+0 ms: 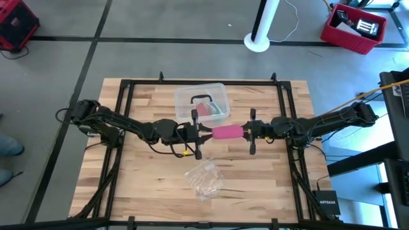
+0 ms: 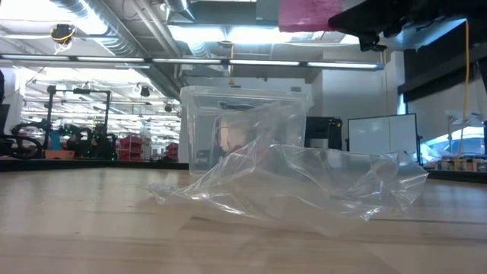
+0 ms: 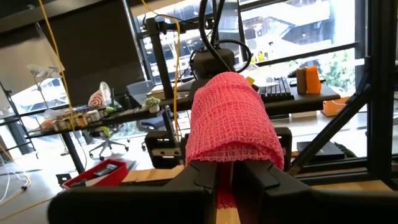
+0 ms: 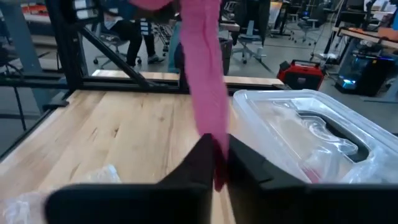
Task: Roll bandage
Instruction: Roll the pink bandage
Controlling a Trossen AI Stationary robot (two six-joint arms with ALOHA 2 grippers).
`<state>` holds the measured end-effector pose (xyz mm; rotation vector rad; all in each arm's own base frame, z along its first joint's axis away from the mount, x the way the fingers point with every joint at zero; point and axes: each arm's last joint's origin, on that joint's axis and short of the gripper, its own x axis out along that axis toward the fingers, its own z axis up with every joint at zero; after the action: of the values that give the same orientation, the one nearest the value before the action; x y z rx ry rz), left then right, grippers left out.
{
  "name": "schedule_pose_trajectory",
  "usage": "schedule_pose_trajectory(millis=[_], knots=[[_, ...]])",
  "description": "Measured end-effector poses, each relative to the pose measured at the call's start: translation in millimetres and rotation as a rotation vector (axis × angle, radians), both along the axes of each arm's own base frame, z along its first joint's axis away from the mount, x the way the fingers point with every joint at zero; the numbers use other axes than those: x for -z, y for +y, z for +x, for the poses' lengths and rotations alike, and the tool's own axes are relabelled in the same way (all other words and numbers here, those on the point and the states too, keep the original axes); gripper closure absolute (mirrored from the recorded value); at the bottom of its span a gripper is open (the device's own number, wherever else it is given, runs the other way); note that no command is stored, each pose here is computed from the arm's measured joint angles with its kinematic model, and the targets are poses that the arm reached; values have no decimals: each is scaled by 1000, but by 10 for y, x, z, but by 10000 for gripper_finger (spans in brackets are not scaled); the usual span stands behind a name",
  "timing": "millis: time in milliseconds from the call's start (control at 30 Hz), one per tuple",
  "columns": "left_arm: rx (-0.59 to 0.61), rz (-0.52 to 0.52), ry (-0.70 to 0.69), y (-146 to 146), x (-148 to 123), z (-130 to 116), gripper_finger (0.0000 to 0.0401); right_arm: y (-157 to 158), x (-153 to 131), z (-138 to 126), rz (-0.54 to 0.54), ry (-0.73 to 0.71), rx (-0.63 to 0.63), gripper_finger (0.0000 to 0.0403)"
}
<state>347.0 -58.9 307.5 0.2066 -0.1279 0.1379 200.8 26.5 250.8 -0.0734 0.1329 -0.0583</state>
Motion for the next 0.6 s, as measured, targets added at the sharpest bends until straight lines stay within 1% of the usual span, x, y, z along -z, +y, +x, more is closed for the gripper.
schedule_pose_trajectory(millis=[67,133,233,367,467,600], knots=[[-6,12,2,1,0,0,380,0,-3,0,-6,-3,-2,394],[-23,39,7,5,2,0,380,4,-5,0,14,-6,-3,391],[-93,69,12,25,-24,-23,380,9,-8,-26,54,5,-33,393],[-163,95,-12,76,-131,-88,380,87,-28,-62,132,4,-145,395],[-185,122,2,125,-154,-108,380,188,-84,-74,144,-1,-200,398],[-206,141,14,171,-163,-116,380,337,-254,-94,153,-49,-279,397]])
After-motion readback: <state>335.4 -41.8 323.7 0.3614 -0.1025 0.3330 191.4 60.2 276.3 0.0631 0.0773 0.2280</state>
